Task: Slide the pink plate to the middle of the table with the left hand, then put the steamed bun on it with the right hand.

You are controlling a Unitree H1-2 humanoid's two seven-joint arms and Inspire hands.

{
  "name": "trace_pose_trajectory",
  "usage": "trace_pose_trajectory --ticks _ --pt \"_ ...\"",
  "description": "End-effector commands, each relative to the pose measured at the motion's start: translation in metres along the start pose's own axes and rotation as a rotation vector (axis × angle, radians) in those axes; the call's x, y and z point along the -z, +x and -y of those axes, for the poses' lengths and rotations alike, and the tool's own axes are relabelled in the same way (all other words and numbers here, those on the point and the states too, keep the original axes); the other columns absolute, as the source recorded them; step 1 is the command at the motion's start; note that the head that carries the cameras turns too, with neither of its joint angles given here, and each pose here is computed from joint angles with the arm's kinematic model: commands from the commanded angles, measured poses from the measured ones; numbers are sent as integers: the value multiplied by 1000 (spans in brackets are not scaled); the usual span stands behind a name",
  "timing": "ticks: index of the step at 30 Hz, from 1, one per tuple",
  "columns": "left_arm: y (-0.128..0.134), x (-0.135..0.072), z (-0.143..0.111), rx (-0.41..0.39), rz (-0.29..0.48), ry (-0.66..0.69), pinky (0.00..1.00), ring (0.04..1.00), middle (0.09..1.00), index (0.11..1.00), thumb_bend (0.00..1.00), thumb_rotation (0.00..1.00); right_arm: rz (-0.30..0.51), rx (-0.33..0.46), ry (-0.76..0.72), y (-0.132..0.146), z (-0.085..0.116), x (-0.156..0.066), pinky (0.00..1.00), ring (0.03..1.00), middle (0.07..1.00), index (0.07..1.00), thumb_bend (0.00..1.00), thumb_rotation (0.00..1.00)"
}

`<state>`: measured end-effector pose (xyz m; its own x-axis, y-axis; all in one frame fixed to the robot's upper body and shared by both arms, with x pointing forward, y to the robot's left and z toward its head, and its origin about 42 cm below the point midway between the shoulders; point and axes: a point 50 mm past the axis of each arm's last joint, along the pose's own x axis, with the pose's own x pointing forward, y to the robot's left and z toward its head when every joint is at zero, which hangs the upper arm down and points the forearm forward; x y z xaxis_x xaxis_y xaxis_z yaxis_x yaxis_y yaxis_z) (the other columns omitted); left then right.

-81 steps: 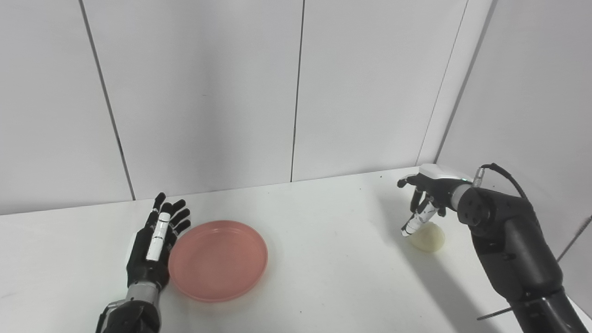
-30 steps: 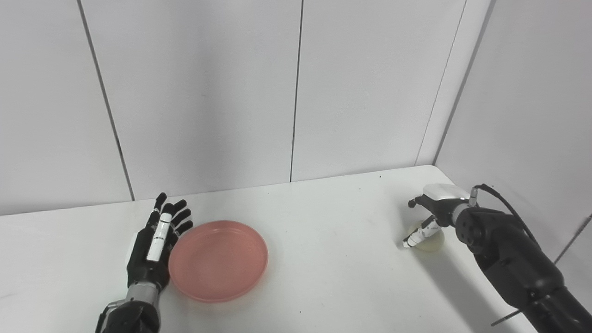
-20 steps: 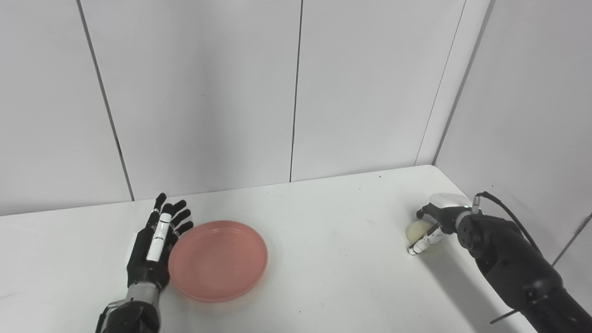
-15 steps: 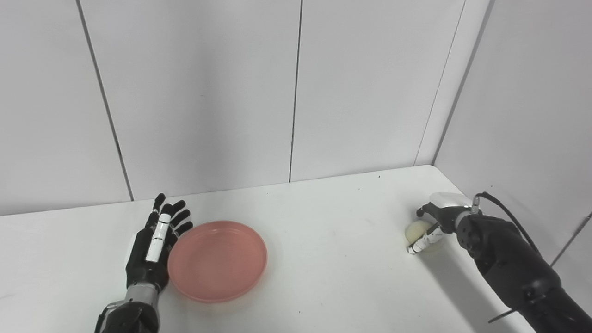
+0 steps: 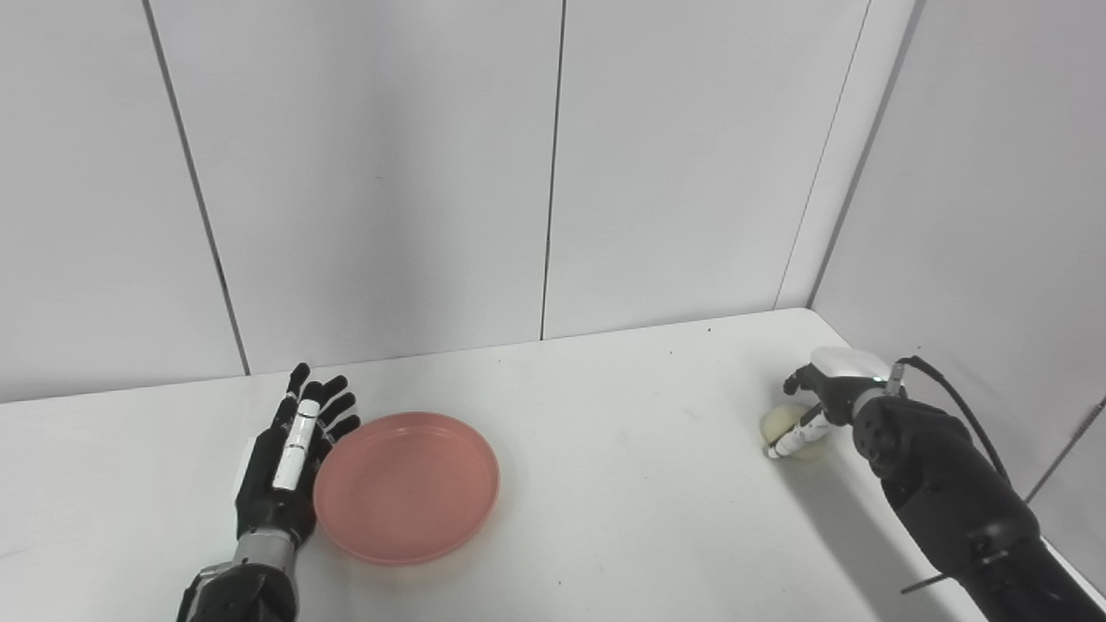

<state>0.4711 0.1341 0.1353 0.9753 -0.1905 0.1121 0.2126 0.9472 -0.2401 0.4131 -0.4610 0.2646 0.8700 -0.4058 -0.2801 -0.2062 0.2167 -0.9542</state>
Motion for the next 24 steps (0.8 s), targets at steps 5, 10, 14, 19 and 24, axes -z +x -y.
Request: trace_pose_trajectory --ticks 5,10,14,19,24 --pt "5 -9 4 16 26 2 771 833 846 958 669 671 -15 42 -14 0 23 0 239 311 448 563 657 39" --pt "5 -9 4 15 25 1 764 831 844 953 665 667 -15 17 -4 0 22 1 247 325 423 530 526 1" --pt "5 -9 4 17 23 2 751 827 843 954 649 665 -17 -15 -7 2 20 3 242 321 423 529 522 0" --pt "6 -9 6 16 21 -4 739 826 839 957 644 661 -9 -7 -19 1 22 3 240 324 428 532 521 1" --pt "6 -9 8 18 18 3 738 826 841 962 637 668 55 63 -26 -9 33 -9 276 358 453 510 527 1"
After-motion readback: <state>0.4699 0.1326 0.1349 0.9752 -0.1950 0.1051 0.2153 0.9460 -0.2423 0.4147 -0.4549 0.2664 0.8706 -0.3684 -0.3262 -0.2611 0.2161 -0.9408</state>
